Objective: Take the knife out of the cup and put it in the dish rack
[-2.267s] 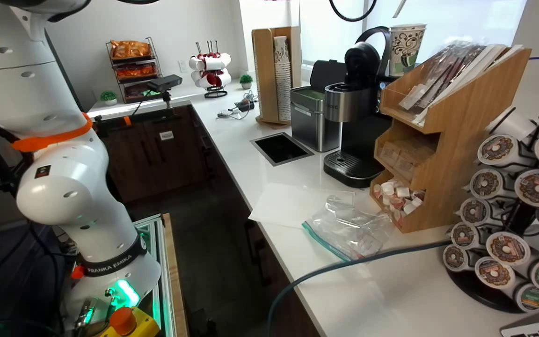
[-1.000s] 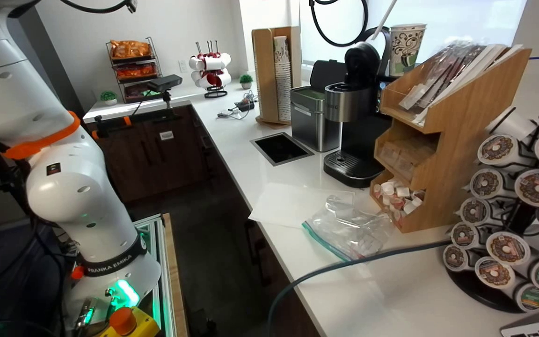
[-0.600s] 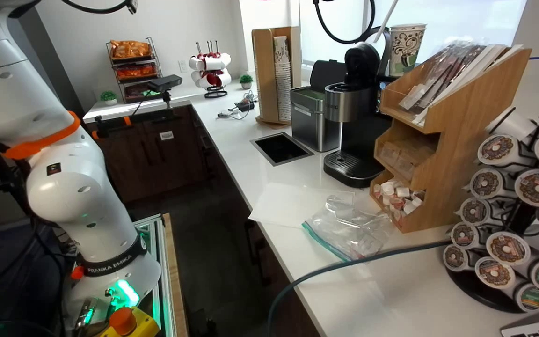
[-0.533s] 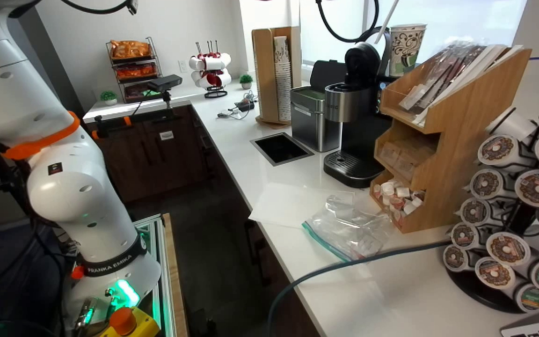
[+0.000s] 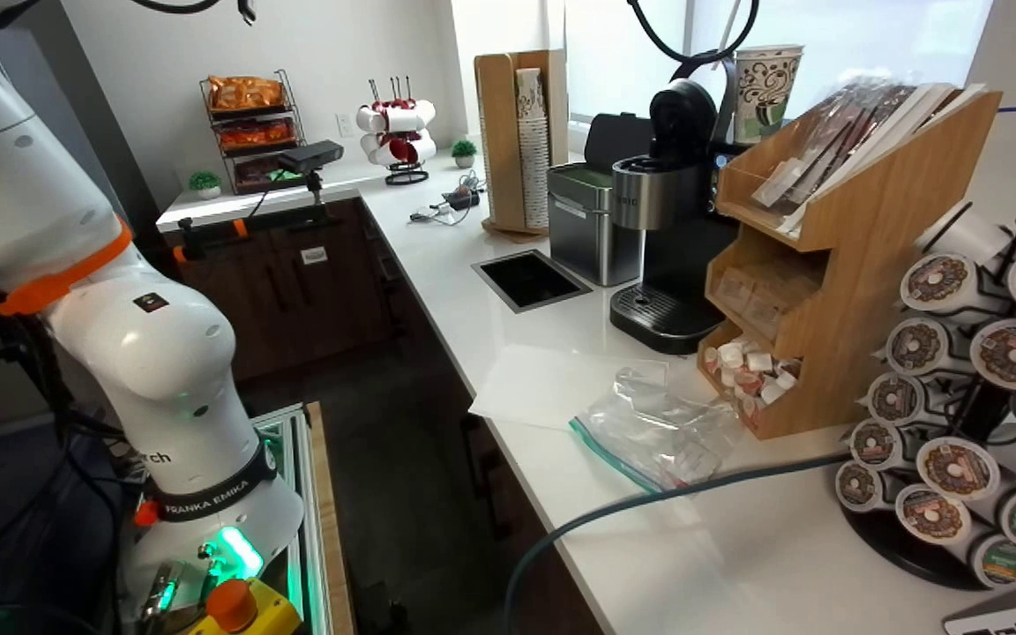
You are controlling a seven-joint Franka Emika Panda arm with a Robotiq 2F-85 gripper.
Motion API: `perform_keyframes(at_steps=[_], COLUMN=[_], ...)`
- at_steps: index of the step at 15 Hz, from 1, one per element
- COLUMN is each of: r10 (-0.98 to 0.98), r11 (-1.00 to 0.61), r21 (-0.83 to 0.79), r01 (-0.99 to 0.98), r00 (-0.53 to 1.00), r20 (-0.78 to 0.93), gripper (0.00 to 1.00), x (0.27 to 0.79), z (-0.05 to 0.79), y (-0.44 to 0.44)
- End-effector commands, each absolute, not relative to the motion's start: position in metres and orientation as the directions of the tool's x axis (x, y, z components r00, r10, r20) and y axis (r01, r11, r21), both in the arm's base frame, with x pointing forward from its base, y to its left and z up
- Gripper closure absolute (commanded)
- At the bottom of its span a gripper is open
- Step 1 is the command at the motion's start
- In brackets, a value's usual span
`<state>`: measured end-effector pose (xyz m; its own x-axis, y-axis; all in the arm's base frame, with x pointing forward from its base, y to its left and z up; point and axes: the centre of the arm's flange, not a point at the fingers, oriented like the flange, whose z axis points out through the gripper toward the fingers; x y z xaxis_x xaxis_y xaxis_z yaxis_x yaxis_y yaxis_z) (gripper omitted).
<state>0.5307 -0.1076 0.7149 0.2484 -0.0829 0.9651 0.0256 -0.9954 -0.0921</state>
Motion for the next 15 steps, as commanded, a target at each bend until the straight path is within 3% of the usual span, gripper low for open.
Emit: perform_keyframes(at_steps=[1, 15], r10=[-0.073, -0.032], r11=[-0.991, -0.997], r21=[-0.094, -0.048], r01=[0.094, 0.063], r00=[0.207, 0.237], r20=[0.976, 0.971], gripper=[1.00, 0.99], x=[0.531, 0.531], z=[0.698, 0.688], y=[-0.139, -0.160])
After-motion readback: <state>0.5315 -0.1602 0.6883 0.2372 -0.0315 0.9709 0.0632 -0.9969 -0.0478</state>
